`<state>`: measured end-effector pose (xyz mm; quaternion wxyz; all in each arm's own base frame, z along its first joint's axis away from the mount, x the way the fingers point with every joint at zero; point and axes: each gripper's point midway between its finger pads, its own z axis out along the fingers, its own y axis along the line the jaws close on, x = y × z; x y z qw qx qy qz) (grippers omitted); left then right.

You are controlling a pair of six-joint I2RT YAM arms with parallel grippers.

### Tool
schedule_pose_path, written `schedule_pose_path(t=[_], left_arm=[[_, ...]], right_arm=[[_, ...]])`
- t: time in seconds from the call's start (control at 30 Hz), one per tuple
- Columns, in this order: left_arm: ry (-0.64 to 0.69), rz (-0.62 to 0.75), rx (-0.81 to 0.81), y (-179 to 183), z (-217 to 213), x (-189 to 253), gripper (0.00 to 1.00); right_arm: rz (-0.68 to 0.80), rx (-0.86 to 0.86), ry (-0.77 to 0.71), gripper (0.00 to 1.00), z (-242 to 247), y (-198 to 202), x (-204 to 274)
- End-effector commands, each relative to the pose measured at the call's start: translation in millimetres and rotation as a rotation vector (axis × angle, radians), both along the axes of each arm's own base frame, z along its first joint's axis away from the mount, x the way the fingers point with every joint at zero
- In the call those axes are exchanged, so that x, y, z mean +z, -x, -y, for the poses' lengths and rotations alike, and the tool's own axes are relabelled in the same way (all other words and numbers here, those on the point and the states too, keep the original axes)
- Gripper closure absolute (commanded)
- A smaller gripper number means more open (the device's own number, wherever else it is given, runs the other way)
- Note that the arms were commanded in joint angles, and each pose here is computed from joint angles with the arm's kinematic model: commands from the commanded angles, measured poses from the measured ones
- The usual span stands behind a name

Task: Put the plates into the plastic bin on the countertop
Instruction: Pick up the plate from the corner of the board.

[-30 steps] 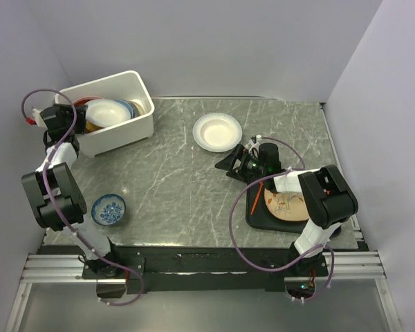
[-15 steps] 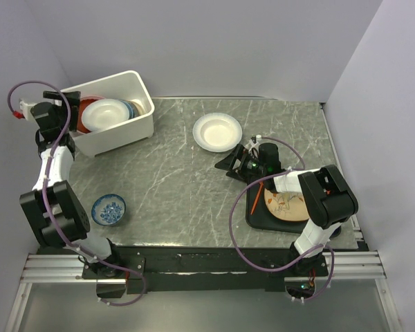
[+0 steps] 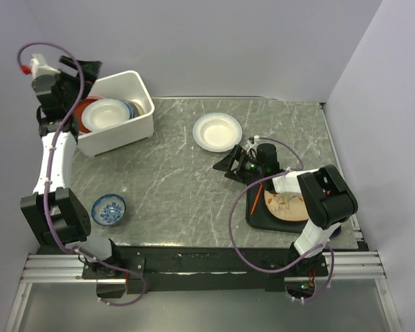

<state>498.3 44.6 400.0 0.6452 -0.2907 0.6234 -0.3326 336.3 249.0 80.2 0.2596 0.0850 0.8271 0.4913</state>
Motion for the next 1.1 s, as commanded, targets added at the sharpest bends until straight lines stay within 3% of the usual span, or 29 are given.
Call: schedule_pose_path(t=[0.0,0.53,1.07], left_arm=[[-0.130,-0.016,-0.148,-7.2,50.1,-9.2,0.01],[-0.233,-0.147,-0.454,-10.9,176.8,-78.0,0.01],[-0.248,-0.291,-0.644,5.4,262.6,-147.4,0.01]], right_arm=[[0.079,-0.002,0.005,0.00,-1.9,-4.5,20.7],[0.137,-0.121,0.094,0.00,31.2,21.6,37.0],[0.173,-0.207,0.131,0.00,55.8,46.0,46.2]])
